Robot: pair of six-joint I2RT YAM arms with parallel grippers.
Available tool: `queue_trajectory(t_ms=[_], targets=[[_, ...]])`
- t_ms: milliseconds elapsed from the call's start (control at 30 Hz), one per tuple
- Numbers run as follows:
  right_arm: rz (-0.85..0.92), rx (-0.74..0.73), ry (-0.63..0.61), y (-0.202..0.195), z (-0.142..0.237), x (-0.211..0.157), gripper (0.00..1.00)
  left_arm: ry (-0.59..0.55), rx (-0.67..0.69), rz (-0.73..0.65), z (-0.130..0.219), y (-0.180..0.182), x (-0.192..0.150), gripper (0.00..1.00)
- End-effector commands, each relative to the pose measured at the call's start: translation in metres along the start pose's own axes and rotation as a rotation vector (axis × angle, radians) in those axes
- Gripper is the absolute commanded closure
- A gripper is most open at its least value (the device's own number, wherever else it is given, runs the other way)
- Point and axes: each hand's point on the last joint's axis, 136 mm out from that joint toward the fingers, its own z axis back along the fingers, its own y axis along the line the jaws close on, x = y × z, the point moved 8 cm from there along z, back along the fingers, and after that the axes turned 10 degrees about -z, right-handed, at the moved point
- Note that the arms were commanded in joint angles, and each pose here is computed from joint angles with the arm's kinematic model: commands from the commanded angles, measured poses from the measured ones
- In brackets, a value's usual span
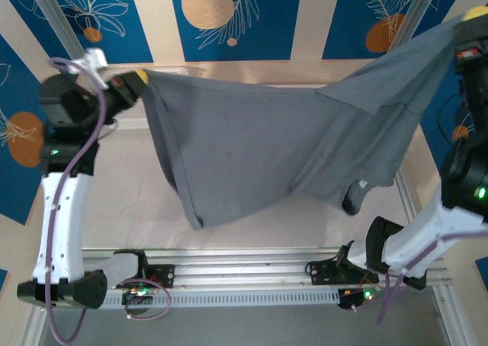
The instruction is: Fold the inside-out t-shirt
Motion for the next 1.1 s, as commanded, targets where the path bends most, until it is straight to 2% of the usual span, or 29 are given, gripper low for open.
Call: queue_trajectory(t_ms=[0,67,167,267,367,467,667,800,967,1067], targets=[[0.007,-0.176,0.346,-0.074,-0.061,-0.038,1.0,0.176,0.068,-0.024,-0.037,0.017,-0.069,1.0],[0.026,-0.256,0.44,-0.125,-0.081,-0.07,1.0,0.307,0.146,0.0,-0.065,0.036,-0.127,1.0],[0.032,-0.395,0.475,-0.209,-0.089,-0.108,1.0,0.451,0.318,-0.022,-0.094,0.068,-0.201,1.0],[0.054,-0.592,0.516,-0.278,-0.084,-0.132,1.0,0.577,0.475,-0.076,-0.115,0.094,-0.242,1.0],[0.048,-0.683,0.582,-0.314,-0.074,-0.149,1.0,0.642,0.613,-0.143,-0.128,0.112,-0.253,1.0],[0.055,-0.69,0.605,-0.324,-0.062,-0.16,1.0,0.668,0.668,-0.178,-0.135,0.116,-0.252,1.0],[0.085,-0.664,0.578,-0.316,-0.042,-0.162,1.0,0.744,0.709,-0.238,-0.132,0.106,-0.247,0.73],[0.103,-0.655,0.571,-0.31,-0.037,-0.163,1.0,0.812,0.733,-0.301,-0.124,0.1,-0.248,0.7],[0.116,-0.65,0.567,-0.307,-0.035,-0.166,1.0,0.976,0.733,-0.348,-0.134,0.092,-0.266,0.67],[0.127,-0.648,0.572,-0.306,-0.035,-0.169,1.0,1.001,0.795,-0.352,-0.139,0.103,-0.275,0.66]])
